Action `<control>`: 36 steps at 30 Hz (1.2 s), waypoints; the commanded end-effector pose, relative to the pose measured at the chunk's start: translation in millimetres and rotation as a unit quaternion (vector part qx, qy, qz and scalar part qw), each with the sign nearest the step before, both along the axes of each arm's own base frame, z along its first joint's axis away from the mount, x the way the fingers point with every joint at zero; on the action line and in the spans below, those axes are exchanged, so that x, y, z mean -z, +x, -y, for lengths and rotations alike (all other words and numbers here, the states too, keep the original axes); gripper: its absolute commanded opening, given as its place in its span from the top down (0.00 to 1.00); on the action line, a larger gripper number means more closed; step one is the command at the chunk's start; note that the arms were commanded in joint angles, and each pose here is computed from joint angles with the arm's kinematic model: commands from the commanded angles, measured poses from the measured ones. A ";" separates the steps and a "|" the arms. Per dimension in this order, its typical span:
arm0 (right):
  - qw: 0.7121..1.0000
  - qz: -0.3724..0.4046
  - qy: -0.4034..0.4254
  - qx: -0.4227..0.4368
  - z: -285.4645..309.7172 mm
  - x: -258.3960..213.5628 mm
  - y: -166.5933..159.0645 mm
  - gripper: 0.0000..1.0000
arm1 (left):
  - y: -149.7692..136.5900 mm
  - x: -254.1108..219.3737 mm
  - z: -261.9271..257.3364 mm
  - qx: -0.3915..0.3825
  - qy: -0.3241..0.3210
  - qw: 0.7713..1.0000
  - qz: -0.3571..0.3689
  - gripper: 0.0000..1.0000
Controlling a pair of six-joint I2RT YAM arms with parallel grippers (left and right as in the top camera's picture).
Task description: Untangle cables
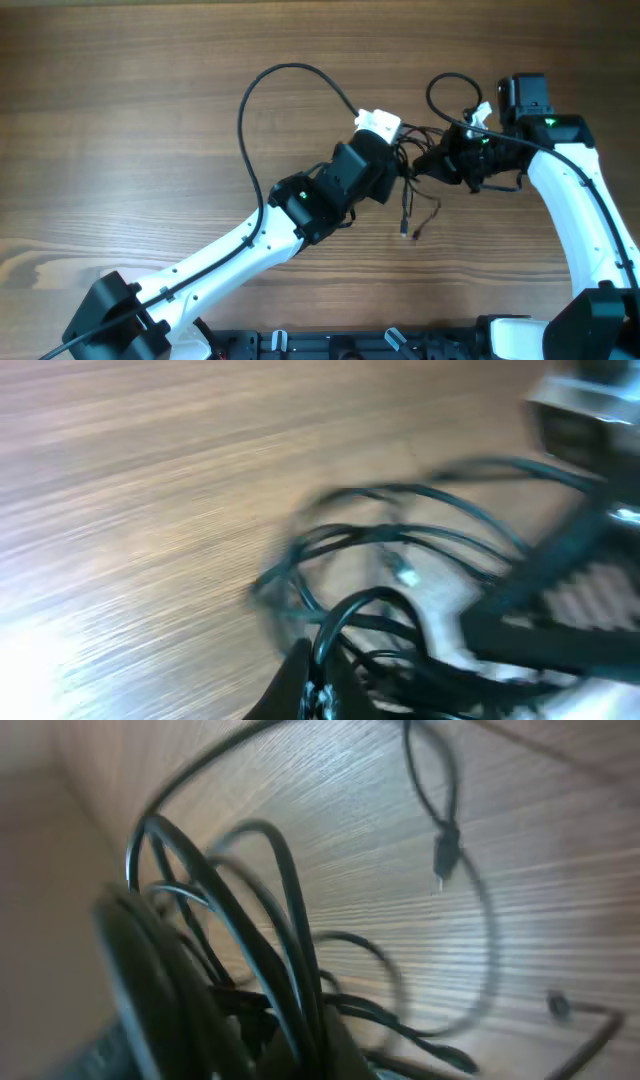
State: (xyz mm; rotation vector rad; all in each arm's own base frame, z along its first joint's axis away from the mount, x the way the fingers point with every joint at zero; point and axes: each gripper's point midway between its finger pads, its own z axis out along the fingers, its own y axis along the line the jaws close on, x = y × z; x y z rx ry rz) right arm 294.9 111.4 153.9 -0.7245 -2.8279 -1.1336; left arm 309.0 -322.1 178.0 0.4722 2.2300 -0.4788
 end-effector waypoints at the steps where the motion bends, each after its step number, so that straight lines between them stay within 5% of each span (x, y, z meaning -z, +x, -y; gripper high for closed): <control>1: 0.996 0.043 -0.065 -0.038 31.5 11.3 1.0 0.96 | 43.1 -11.7 -75.4 -0.231 -0.044 0.972 -0.003 0.96; 7: 0.994 0.059 -0.082 -0.040 40.1 13.0 6.2 0.96 | 52.5 25.5 -164.7 -0.482 -0.177 0.843 -0.160 0.96; 9: 0.993 0.061 -0.095 -0.037 44.0 15.0 7.9 0.95 | 50.8 32.1 -174.6 -0.491 -0.177 0.833 -0.185 0.96; 17: 0.984 0.039 -0.172 0.024 100.4 27.5 9.9 0.95 | 37.2 59.7 -303.9 -0.631 -0.158 0.717 -0.250 0.96; 20: 0.978 0.026 -0.199 0.053 123.7 31.2 7.9 0.96 | 33.3 62.6 -318.3 -0.644 -0.167 0.697 -0.265 0.96; 22: 0.982 0.033 -0.180 0.053 120.1 28.4 10.1 0.96 | 36.3 62.0 -307.5 -0.626 -0.188 0.702 -0.283 0.96; 24: 0.988 0.106 -0.112 -0.014 89.8 12.8 20.8 0.96 | 57.2 49.6 -272.4 -0.509 -0.196 0.790 -0.280 0.94; 25: 0.985 0.143 -0.081 -0.048 74.9 4.1 23.9 0.96 | 71.6 33.6 -237.6 -0.386 -0.196 0.864 -0.257 0.71; 27: 0.965 0.231 -0.024 -0.124 48.4 -15.5 27.0 0.96 | 74.5 3.5 -173.1 -0.163 -0.190 0.948 -0.197 0.23; 29: 0.932 0.310 0.011 -0.189 33.2 -30.6 23.4 0.95 | 68.6 -6.7 -144.0 -0.077 -0.174 0.968 -0.161 0.19; 36: 0.845 0.458 0.168 -0.220 2.3 -94.4 16.0 0.96 | 40.9 -8.6 -95.7 0.076 -0.105 0.986 -0.102 0.19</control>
